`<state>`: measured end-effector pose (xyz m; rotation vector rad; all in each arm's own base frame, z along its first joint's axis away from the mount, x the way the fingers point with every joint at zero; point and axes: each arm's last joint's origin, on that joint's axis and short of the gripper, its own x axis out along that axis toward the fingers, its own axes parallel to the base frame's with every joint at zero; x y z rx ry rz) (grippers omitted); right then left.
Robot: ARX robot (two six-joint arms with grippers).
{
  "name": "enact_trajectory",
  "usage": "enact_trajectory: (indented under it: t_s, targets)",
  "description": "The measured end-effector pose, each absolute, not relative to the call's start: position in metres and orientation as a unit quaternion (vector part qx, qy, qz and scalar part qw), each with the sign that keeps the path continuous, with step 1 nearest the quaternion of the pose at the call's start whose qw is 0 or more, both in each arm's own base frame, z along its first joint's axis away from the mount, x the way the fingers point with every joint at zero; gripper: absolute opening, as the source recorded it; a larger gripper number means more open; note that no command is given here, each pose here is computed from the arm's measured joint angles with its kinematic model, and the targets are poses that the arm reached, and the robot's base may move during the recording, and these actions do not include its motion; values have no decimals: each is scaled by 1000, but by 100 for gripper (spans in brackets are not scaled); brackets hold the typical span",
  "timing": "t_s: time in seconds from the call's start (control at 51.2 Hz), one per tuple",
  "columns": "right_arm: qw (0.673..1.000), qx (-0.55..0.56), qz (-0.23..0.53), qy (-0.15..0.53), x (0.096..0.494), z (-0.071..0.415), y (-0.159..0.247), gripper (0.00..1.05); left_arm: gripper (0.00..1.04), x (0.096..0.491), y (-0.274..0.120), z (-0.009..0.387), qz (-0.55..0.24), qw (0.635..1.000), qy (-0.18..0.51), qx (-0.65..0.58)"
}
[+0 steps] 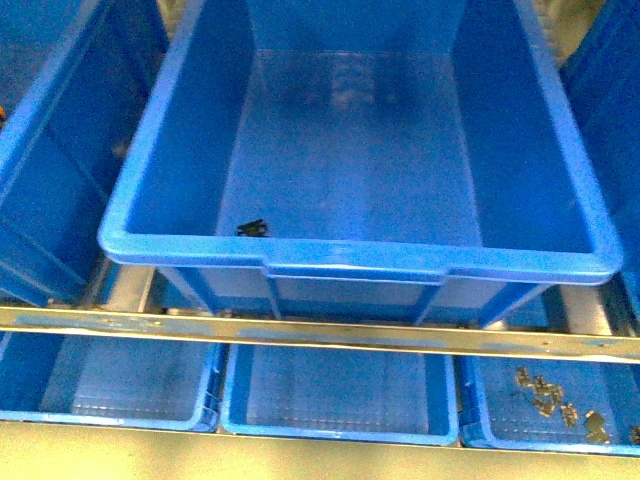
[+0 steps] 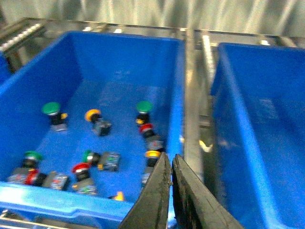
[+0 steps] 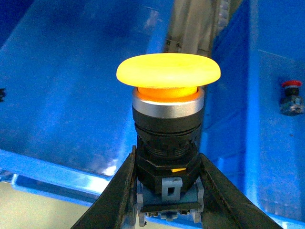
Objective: Pick red and yellow buttons and place in box
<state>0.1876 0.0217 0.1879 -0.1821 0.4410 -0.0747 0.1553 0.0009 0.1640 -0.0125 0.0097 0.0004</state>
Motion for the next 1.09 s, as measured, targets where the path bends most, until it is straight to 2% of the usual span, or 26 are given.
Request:
enact_trajectory:
  t_s: [1.094]
  targets:
    - [976, -81, -25, 201, 192, 194, 34, 27, 3, 114, 0, 174, 0, 1000, -11, -5]
